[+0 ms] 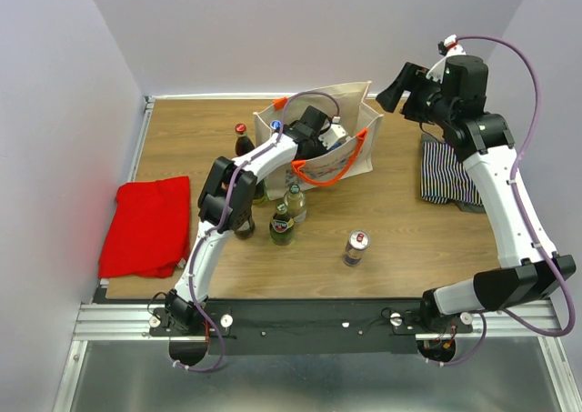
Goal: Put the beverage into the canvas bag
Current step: Pick up the drink from the canvas bag.
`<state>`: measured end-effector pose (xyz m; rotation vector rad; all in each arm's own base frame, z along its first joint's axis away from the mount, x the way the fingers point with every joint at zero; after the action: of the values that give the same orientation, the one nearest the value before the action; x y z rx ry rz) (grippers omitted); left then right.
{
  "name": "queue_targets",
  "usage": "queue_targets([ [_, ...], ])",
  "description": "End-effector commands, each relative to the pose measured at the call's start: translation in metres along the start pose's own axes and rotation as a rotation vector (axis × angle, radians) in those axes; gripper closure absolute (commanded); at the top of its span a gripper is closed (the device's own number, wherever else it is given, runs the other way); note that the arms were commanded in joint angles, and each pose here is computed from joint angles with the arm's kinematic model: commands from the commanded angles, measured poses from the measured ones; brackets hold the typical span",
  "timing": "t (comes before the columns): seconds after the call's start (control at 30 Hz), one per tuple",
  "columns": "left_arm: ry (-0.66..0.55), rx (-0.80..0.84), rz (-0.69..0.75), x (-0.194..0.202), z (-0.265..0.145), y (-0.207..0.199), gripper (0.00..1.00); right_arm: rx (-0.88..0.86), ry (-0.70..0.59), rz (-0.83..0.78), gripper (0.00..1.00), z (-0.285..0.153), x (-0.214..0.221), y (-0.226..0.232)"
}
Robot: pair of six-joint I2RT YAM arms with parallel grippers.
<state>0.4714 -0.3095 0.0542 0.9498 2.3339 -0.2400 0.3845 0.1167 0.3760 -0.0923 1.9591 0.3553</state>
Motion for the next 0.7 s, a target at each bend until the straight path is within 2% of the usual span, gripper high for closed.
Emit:
queue_targets([
  [0.0, 0.129, -0.010, -0.035, 0.036, 0.015, -0.002, 0.14, 0.005, -0.055, 0.011, 0.16, -0.019, -0.018, 0.002],
  [0.03, 0.130, -0.009, -0.035, 0.036, 0.014, -0.002, 0.24, 0.006, -0.054, 0.011, 0.16, -0.020, -0.017, 0.002],
  [0.1, 0.132, -0.009, -0.037, 0.037, 0.015, -0.002, 0.35, 0.006, -0.052, 0.014, 0.16, -0.020, -0.016, 0.002],
  [0.17, 0.127, -0.009, -0.037, 0.035, 0.013, -0.002, 0.59, 0.004, -0.051, 0.016, 0.16, -0.021, -0.015, 0.002],
  [0.2, 0.129, -0.011, -0.037, 0.035, 0.013, -0.003, 0.75, 0.003, -0.050, 0.017, 0.16, -0.021, -0.014, 0.003],
  [0.23, 0.122, -0.016, -0.045, 0.033, 0.012, -0.002, 0.99, 0.004, -0.054, 0.020, 0.16, -0.021, -0.015, 0.003],
  [0.5, 0.031, -0.038, -0.093, 0.001, -0.008, 0.002, 1.00, 0.003, -0.055, 0.026, 0.16, -0.022, -0.013, 0.002],
  [0.67, -0.084, -0.023, -0.134, -0.035, -0.033, 0.001, 1.00, 0.006, -0.059, 0.032, 0.16, -0.023, -0.011, 0.002],
])
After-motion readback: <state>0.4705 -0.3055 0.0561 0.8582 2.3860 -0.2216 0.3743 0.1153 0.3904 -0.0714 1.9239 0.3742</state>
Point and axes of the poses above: each gripper's point midway between its finger pads, its own z axis out along the fingers, its own y axis along the line the jaws close on, x = y × z, the point moved 2 cm from there along -z, back along the fingers, and after that the axes turned 14 degrees about -z, right-handed, at the moved point
